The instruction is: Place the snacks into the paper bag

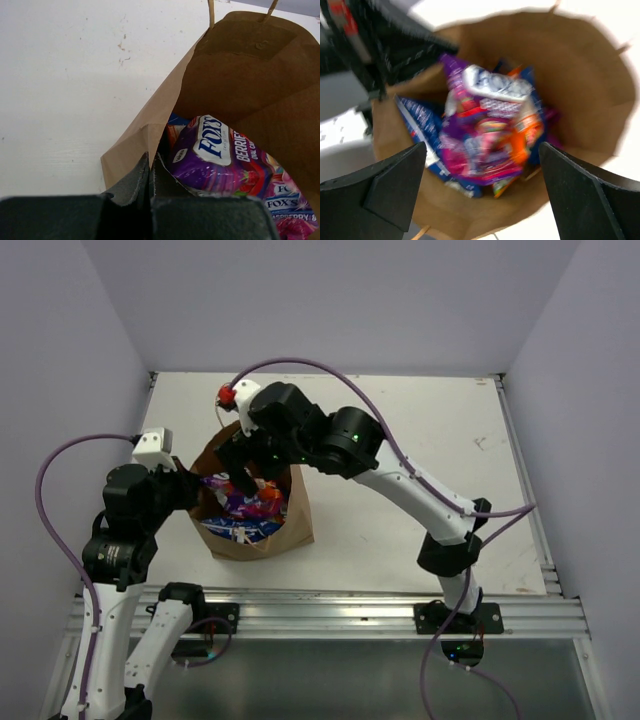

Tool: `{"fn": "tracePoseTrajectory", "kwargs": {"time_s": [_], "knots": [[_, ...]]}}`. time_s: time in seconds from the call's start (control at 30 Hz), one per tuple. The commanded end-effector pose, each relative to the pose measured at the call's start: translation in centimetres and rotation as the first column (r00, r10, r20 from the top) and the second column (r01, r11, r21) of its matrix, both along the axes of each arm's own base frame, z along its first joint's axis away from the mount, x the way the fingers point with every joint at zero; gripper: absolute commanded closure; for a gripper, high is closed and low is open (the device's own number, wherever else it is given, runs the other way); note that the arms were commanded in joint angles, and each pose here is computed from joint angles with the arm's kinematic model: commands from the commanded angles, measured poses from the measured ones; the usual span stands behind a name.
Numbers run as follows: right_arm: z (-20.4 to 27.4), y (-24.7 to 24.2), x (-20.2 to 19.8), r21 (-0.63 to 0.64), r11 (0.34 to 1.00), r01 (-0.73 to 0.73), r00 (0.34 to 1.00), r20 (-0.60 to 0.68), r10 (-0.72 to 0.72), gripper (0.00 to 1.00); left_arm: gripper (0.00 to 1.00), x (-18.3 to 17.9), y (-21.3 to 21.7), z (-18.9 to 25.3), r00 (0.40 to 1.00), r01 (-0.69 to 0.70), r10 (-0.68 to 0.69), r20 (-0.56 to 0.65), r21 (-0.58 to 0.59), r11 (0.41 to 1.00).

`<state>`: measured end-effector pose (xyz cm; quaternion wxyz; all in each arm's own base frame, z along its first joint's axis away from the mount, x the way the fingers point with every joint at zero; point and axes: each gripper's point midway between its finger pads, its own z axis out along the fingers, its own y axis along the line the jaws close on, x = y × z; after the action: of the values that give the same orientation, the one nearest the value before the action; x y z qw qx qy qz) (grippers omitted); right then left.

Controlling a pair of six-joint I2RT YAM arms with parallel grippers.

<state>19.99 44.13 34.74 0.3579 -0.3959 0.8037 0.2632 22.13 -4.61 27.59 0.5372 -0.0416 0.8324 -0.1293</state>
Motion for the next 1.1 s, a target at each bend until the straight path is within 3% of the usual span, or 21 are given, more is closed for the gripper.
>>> {"fn": "tracePoseTrajectory", "kwargs": {"time_s": [0.0, 0.07, 0.3, 0.6, 0.7, 0.83, 0.87, 1.07], "knots": [[8.0, -3.6, 3.0, 0.167, 0.974, 0.156, 0.960, 0.207, -0.189, 0.01, 1.00, 0.3, -0.6, 0.8, 0.998, 0.041, -0.041, 0.042, 0.003, 0.999], [10.4, -5.6, 3.2, 0.225, 0.954, 0.200, 0.936, 0.243, -0.254, 0.01, 1.00, 0.2, -0.7, 0.8, 0.998, 0.043, -0.043, 0.043, 0.000, 0.999], [3.8, -6.5, 3.0, 0.025, 0.967, 0.253, 0.952, 0.173, -0.253, 0.01, 1.00, 0.3, -0.8, 0.9, 0.997, 0.053, -0.053, 0.051, -0.003, 0.999], [-1.7, -5.3, 2.8, -0.061, 0.965, 0.256, 0.964, 0.098, -0.249, 0.07, 1.00, -0.2, -0.9, 0.9, 0.997, 0.058, -0.057, 0.054, -0.004, 0.998], [-3.3, -5.7, 3.0, -0.105, 0.955, 0.278, 0.958, 0.098, -0.268, 0.27, 1.00, -0.4, -0.9, 0.9, 0.997, 0.061, -0.060, 0.057, -0.006, 0.998], [-4.6, -6.7, 3.2, -0.139, 0.936, 0.324, 0.944, 0.103, -0.312, 0.93, 1.00, -0.6, -1.2, 1.0, 0.995, 0.080, -0.080, 0.065, -0.010, 0.997], [-4.7, -7.1, 3.2, -0.144, 0.931, 0.334, 0.941, 0.105, -0.321, 1.00, 1.00, -0.6, -1.4, 1.1, 0.994, 0.088, -0.087, 0.066, -0.012, 0.996], [-1.1, -9.4, 3.0, -0.087, 0.919, 0.385, 0.918, 0.141, -0.371, 1.00, 1.00, -0.3, -2.3, 4.8, 0.983, 0.127, -0.118, 0.141, -0.053, 0.991]]}}
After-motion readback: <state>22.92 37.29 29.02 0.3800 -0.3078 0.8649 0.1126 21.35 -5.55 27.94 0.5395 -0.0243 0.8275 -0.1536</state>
